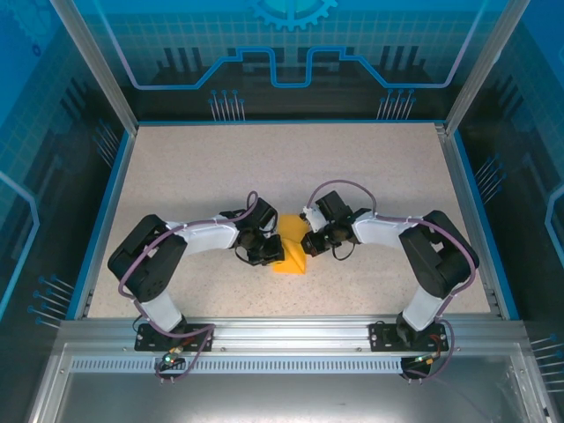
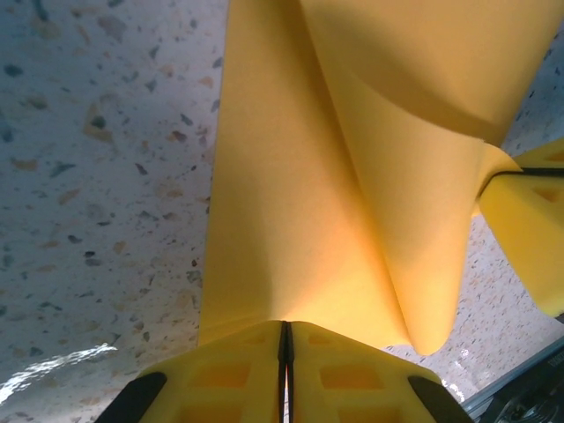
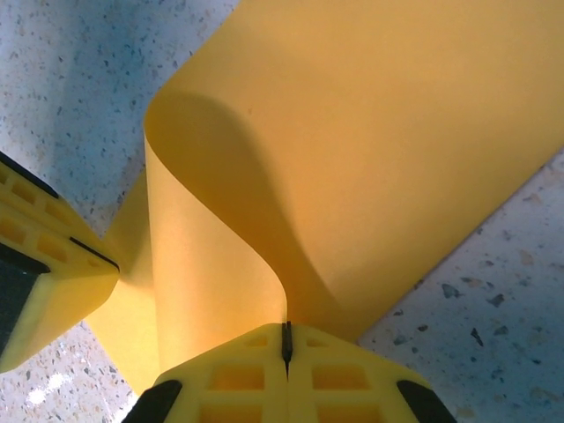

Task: Fold a paper plane with a square sheet of paper (pick it up from the middle)
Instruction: Fold the triangle a second time at the center of the table.

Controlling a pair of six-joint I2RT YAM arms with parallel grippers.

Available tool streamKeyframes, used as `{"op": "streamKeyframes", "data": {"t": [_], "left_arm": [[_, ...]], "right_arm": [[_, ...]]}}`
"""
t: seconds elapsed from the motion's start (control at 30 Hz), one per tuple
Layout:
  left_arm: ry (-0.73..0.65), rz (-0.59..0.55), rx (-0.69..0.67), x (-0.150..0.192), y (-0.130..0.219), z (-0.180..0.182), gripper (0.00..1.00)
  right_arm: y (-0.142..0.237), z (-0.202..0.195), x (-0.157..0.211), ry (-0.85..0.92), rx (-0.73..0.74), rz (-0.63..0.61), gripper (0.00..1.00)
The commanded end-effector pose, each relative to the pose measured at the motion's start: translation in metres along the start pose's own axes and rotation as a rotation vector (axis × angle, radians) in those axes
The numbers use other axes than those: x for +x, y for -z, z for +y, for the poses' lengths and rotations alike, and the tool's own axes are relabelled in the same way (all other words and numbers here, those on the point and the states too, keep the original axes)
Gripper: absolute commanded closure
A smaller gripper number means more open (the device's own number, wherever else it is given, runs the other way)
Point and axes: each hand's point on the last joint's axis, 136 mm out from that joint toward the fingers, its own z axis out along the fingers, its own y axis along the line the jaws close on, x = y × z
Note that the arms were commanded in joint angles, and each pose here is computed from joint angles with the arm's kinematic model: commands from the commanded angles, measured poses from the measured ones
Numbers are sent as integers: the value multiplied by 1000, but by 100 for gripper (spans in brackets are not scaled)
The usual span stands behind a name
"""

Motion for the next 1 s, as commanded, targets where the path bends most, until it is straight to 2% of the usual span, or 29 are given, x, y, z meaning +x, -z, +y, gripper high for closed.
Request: {"op": "streamKeyframes", "data": {"t": [0.0,0.97], "left_arm": [[-1,24,-46,8,-6,12,89],[-19,19,-53,8,-5,8,88]], "right_arm": [[4,-6,-14,9,17,-17,97],[4,-3,-5,19,47,32,95]]}}
